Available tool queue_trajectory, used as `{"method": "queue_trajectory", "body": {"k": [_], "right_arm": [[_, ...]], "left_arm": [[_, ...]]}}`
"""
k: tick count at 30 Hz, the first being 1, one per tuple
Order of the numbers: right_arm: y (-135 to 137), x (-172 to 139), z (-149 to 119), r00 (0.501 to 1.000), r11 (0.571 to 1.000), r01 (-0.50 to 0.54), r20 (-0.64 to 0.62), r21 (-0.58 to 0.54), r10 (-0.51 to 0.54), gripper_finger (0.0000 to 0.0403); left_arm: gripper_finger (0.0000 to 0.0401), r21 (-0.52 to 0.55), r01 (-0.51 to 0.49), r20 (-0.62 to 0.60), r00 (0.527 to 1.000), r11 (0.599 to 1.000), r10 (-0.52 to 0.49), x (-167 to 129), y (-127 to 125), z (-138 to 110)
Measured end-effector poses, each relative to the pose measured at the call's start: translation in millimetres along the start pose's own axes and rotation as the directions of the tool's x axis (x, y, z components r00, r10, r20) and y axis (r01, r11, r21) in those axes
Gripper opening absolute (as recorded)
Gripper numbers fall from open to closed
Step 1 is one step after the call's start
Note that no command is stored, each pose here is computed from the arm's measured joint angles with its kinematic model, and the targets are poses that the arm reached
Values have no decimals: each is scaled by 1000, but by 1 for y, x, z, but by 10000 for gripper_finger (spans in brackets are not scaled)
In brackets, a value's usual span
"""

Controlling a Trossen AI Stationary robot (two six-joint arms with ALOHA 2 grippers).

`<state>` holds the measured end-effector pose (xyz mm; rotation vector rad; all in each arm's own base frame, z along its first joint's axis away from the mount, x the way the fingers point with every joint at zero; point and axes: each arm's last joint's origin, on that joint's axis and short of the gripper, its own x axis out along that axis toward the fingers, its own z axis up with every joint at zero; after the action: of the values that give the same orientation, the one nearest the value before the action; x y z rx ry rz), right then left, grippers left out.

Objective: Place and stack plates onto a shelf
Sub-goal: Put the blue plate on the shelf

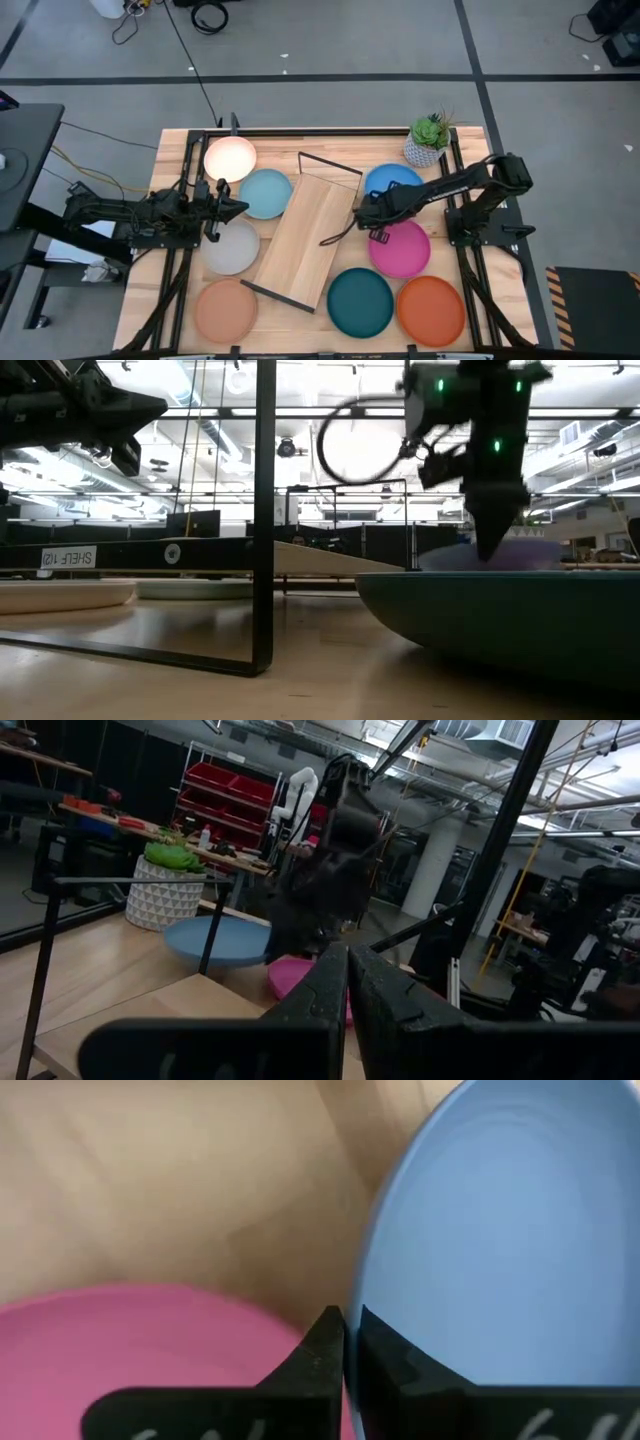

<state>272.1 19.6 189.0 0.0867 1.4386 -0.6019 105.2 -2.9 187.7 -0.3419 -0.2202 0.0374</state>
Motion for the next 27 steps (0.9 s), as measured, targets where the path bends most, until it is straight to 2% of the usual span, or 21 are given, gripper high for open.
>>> {"method": "queue_trajectory", "body": {"k": [4,9,12,15,19,22,27], "right_arm": [[14,-29,0,998,997,-67,-6,24,67,16],[38,-67,-2,978,979,-198,53,-50,201,17],[54,-85,-4,954,955,-253,125,-153,273,17],[69,-95,-4,909,908,-278,221,-314,355,17],[86,-99,2,849,829,-189,336,-526,407,17],[93,-92,11,836,777,-115,362,-619,411,17],[101,-59,33,869,707,46,377,-706,320,18]], "left_arm": [[20,0,0,1,1000,1000,0,0,0,0],[20,0,0,0,1000,1000,0,0,0,0],[20,0,0,0,1000,1000,0,0,0,0],[20,-1,0,1,1000,1000,0,0,0,0],[20,0,0,1,1000,1000,0,0,0,0],[20,0,0,0,1000,1000,0,0,0,0],[20,-2,2,5,1000,1000,-2,0,0,1]]}}
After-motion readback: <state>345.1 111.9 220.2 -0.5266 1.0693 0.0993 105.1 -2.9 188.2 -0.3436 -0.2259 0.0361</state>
